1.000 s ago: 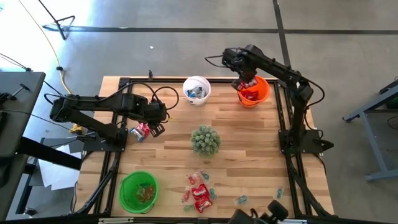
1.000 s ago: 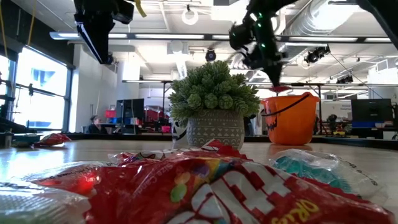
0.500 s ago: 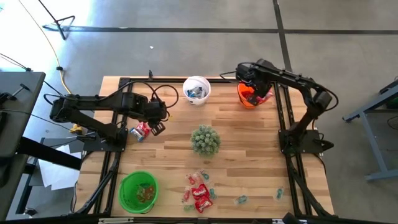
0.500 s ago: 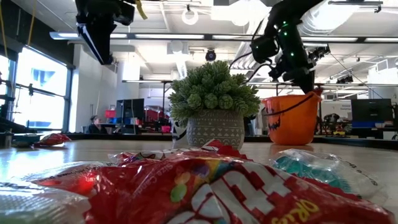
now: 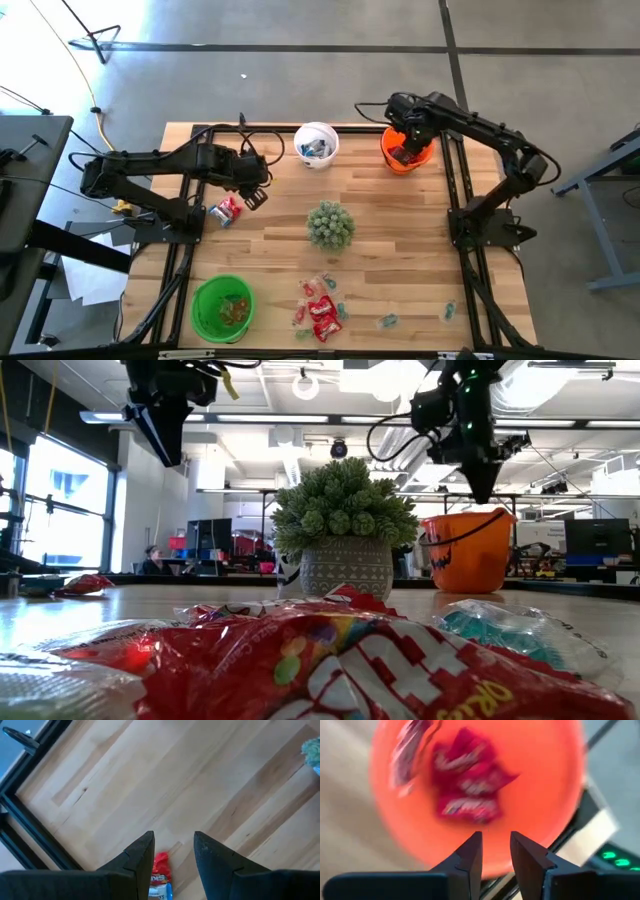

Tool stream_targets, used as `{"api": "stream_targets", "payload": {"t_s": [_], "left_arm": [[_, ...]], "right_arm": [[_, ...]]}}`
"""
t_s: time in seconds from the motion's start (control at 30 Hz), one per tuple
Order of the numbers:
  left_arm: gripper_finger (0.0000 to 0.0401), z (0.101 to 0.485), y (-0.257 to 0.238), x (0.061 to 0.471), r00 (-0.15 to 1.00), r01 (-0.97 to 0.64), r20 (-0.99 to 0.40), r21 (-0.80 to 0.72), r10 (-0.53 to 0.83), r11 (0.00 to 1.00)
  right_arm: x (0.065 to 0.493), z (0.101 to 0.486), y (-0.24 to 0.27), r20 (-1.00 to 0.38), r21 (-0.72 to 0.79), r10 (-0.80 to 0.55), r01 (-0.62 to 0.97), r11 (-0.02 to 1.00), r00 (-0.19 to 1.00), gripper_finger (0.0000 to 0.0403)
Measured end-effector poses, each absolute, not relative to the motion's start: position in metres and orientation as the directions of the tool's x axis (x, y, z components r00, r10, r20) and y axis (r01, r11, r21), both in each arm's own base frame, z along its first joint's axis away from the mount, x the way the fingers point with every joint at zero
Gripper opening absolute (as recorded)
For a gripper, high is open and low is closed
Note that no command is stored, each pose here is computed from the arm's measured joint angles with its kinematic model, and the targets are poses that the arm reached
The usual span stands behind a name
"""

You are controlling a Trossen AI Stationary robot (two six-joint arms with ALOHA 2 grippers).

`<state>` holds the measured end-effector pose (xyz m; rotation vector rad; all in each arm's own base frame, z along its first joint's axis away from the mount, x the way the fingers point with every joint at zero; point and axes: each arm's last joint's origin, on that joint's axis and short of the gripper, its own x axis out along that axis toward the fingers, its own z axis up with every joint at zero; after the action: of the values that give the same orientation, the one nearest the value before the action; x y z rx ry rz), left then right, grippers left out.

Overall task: Sort candy
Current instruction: Put the blue gummy into the green bucket

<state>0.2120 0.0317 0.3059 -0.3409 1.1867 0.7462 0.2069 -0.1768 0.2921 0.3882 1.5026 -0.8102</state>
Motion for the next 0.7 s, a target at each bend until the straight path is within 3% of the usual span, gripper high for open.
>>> {"api": "stream_targets", "payload": {"t_s": [0.13,0.3,0.53,0.7], "left_arm": [[0.0124,0.306,0.03,0.212,0.183,-0.676,-0.936,0.103,0.302,0.729],[0.0124,0.305,0.03,0.212,0.182,-0.671,-0.937,0.103,0.298,0.735],[0.0124,0.305,0.03,0.212,0.182,-0.629,-0.938,0.12,0.296,0.768],[0.0124,0.305,0.029,0.211,0.178,-0.576,-0.945,0.125,0.273,0.808]], "right_arm": [[0.198,0.304,-0.157,-0.998,-0.053,-0.057,0.706,0.706,-0.018,0.0097],[0.192,0.326,-0.118,-0.996,0.087,0.033,0.715,0.693,0.089,0.0097],[0.195,0.344,-0.046,-0.989,0.139,0.055,0.719,0.681,0.139,0.0097],[0.201,0.343,0.009,-0.992,0.128,0.068,0.746,0.653,0.111,0.0097]]}}
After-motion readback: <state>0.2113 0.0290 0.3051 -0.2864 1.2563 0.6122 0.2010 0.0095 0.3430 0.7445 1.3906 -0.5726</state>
